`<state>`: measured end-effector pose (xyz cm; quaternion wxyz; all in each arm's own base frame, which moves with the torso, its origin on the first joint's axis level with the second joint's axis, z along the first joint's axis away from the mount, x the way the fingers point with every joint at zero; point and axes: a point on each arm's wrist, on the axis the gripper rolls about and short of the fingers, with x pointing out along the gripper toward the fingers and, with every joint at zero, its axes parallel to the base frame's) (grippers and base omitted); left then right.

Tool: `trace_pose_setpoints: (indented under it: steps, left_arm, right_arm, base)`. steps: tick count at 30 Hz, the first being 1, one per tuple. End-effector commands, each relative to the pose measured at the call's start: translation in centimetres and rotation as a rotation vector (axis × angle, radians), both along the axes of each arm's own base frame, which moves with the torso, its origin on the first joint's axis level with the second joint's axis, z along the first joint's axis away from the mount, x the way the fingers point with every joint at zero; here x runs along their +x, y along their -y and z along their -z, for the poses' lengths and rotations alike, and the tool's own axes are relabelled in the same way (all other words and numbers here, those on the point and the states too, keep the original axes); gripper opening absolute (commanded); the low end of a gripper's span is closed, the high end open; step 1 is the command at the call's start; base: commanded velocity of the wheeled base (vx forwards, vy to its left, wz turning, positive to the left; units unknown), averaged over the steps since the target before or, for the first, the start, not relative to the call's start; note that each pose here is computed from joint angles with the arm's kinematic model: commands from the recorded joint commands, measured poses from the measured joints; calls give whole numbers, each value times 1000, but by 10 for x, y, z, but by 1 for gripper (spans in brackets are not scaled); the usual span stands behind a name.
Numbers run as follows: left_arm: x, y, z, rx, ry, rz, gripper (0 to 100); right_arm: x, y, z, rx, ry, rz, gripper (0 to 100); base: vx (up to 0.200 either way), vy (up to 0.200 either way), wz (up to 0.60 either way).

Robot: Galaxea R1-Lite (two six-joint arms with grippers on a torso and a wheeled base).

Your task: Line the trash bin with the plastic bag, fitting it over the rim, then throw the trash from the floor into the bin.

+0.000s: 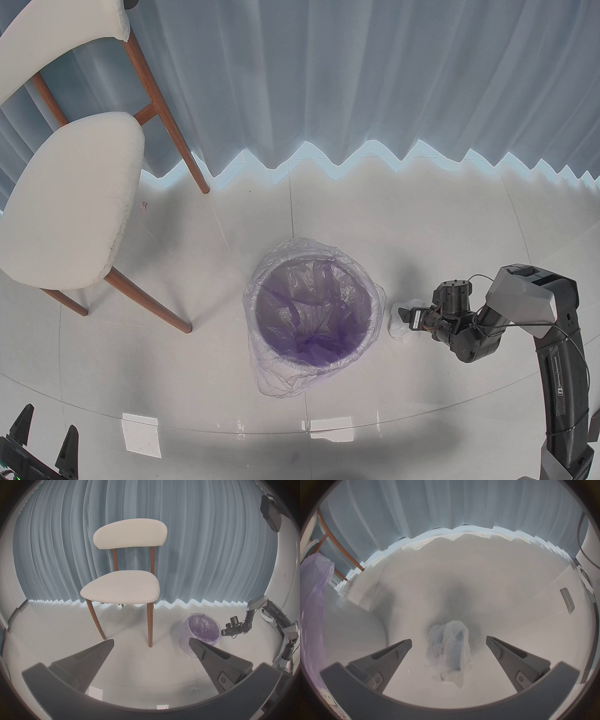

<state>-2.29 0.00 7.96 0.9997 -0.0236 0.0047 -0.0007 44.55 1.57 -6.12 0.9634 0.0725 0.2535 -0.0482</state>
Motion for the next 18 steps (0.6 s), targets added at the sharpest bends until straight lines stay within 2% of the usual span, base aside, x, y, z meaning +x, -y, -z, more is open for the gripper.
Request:
trace_pose_setpoints:
  steps: [1, 3, 4, 13, 18]
  left_arm:
    - [0, 0, 5, 0, -1, 1, 100]
    - [0, 0, 5, 0, -1, 1, 100]
    - [0, 0, 5, 0, -1, 3, 100]
    - [0, 0, 5, 0, -1, 1, 100]
    - [0, 0, 5, 0, -1, 0, 100]
  right_arm:
    - [14, -6, 9, 14, 2, 8, 100]
    - [17, -6, 10, 5, -2, 24, 100]
    - [18, -7, 11, 4, 0, 25, 0]
    - [13, -12, 6, 1, 2, 24, 0]
    - [-5, -10, -42, 77, 50, 93, 0]
  base:
    - [0, 0, 0]
    - [0, 0, 0]
    - [0, 0, 0]
    - [0, 0, 0]
    - [0, 0, 0]
